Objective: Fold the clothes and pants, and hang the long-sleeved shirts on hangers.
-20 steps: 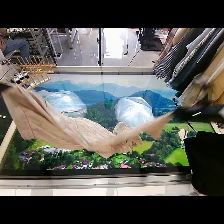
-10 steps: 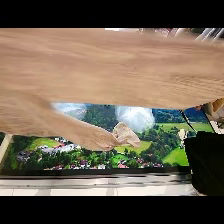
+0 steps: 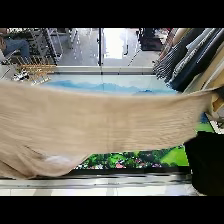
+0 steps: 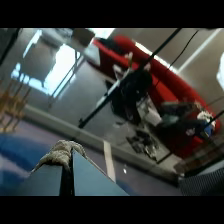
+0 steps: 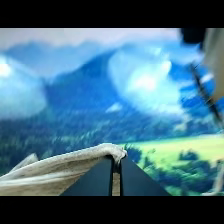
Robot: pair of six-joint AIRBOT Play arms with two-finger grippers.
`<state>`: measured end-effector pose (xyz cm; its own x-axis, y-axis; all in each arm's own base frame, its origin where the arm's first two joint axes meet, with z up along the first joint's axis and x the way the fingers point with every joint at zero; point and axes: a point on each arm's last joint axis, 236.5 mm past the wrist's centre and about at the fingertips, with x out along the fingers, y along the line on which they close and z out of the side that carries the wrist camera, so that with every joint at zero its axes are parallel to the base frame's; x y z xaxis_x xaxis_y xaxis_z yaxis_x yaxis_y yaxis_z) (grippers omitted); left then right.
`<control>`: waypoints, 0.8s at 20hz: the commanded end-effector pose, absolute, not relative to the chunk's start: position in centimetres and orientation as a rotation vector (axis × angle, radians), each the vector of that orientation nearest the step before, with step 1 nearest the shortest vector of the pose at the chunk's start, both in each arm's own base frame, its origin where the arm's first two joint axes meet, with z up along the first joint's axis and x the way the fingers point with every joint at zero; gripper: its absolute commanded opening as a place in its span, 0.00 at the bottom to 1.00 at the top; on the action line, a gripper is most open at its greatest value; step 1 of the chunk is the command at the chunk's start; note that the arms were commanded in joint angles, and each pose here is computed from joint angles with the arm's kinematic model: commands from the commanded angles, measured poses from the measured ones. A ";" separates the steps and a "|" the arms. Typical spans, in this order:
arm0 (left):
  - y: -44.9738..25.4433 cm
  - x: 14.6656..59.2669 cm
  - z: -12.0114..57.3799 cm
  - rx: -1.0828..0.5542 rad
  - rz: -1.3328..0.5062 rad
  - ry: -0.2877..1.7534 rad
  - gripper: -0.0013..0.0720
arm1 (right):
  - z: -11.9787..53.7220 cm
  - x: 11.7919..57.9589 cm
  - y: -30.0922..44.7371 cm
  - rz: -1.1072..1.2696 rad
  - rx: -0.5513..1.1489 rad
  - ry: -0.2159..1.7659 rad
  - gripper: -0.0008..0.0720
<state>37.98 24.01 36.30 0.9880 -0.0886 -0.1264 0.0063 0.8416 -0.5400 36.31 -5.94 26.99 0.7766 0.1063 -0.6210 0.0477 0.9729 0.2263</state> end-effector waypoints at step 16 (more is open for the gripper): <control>34.4 40.3 1.9 -0.725 0.276 0.794 0.75 | -2.0 50.3 0.0 0.222 0.503 1.279 0.79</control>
